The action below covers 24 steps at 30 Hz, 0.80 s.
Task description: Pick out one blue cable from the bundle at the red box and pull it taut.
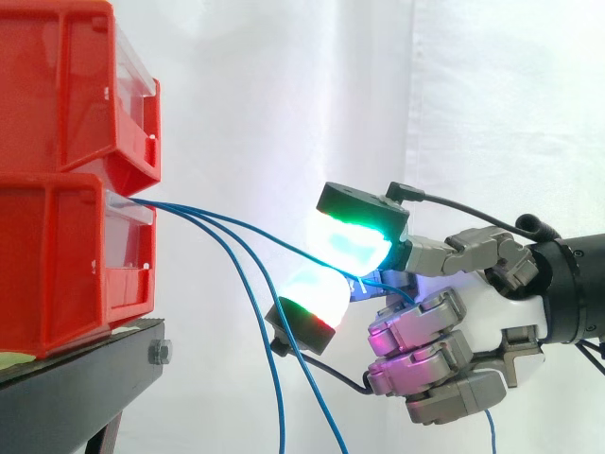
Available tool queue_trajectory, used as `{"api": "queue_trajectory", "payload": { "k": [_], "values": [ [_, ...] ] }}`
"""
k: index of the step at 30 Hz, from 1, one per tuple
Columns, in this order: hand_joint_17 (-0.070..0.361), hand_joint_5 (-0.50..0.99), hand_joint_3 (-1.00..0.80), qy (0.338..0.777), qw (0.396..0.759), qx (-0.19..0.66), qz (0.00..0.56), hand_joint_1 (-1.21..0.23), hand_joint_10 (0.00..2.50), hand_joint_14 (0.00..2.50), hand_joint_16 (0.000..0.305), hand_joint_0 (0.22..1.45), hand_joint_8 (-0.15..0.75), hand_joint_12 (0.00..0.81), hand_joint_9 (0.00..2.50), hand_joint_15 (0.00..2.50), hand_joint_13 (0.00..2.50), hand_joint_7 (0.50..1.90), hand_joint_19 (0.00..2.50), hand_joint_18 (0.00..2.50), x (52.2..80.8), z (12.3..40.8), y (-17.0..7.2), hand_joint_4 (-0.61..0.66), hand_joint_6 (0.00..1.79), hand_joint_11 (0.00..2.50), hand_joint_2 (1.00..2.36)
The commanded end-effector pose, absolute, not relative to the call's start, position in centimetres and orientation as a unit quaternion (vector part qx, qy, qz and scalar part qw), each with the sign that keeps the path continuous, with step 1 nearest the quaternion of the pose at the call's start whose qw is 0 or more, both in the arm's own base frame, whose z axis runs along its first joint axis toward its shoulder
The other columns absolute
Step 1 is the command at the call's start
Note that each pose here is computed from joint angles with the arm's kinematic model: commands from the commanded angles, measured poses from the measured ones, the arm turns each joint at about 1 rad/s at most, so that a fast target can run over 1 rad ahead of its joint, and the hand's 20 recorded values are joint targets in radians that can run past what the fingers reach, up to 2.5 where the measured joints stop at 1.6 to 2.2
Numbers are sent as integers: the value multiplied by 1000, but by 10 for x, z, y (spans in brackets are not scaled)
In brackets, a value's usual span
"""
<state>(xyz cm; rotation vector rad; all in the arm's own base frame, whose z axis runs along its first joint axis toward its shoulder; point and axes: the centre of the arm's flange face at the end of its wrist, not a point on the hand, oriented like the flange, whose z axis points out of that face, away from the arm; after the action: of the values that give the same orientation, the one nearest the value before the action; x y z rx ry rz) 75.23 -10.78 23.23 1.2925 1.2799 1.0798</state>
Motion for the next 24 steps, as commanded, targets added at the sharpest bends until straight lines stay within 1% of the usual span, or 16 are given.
{"api": "queue_trajectory", "payload": {
  "k": [1, 5, 7, 10, 13, 14, 15, 16, 17, 20, 24],
  "values": [
    [95, -211, -350, 528, 492, 532, 444, -707, 2500, 2500, 42, 770, 294, 383, 1153, 1525, 806, 1066, 2178, 1419, 752, 232, -108, -126, 947, 1525, 1013],
    [95, -210, -338, 529, 491, 531, 444, -710, 2500, 2500, 42, 769, 296, 382, 1154, 1538, 806, 1070, 2189, 1410, 752, 231, -108, -132, 948, 1538, 1014],
    [94, -209, -333, 532, 487, 532, 445, -710, 2500, 2500, 42, 768, 295, 383, 1156, 1539, 806, 1074, 2182, 1410, 750, 229, -104, -136, 948, 1507, 1015],
    [95, -208, -321, 536, 482, 535, 441, -712, 2500, 2500, 42, 766, 295, 382, 1154, 1548, 806, 1082, 2179, 1409, 747, 222, -102, -137, 948, 1535, 1015],
    [93, -208, -311, 539, 479, 532, 444, -713, 2500, 2500, 41, 764, 289, 376, 1157, 1546, 805, 1084, 2174, 1409, 747, 222, -100, -139, 949, 1523, 1016],
    [96, -207, -307, 540, 478, 526, 451, -713, 2500, 2500, 43, 764, 287, 375, 1157, 1526, 807, 1081, 2180, 1407, 747, 229, -98, -142, 950, 1523, 1016],
    [96, -207, -308, 540, 478, 526, 451, -713, 2500, 2500, 43, 764, 295, 375, 1158, 1526, 807, 1082, 2179, 1406, 747, 229, -98, -141, 950, 1558, 1016],
    [96, -207, -306, 541, 477, 526, 451, -714, 2500, 2500, 43, 764, 287, 375, 1156, 1527, 807, 1083, 2175, 1406, 747, 229, -98, -142, 950, 1522, 1016],
    [95, -206, -306, 539, 479, 523, 454, -714, 2500, 2500, 42, 764, 289, 375, 1157, 1528, 808, 1084, 2184, 1405, 746, 236, -98, -144, 951, 1525, 1016],
    [96, -206, -305, 537, 482, 521, 455, -714, 2500, 2500, 43, 764, 290, 374, 1159, 1506, 809, 1082, 2190, 1407, 745, 243, -97, -144, 951, 1534, 1016],
    [96, -206, -305, 539, 479, 523, 453, -713, 2500, 2500, 42, 764, 297, 375, 1160, 1515, 812, 1086, 2201, 1411, 744, 245, -96, -141, 951, 1527, 1016]
  ]
}}
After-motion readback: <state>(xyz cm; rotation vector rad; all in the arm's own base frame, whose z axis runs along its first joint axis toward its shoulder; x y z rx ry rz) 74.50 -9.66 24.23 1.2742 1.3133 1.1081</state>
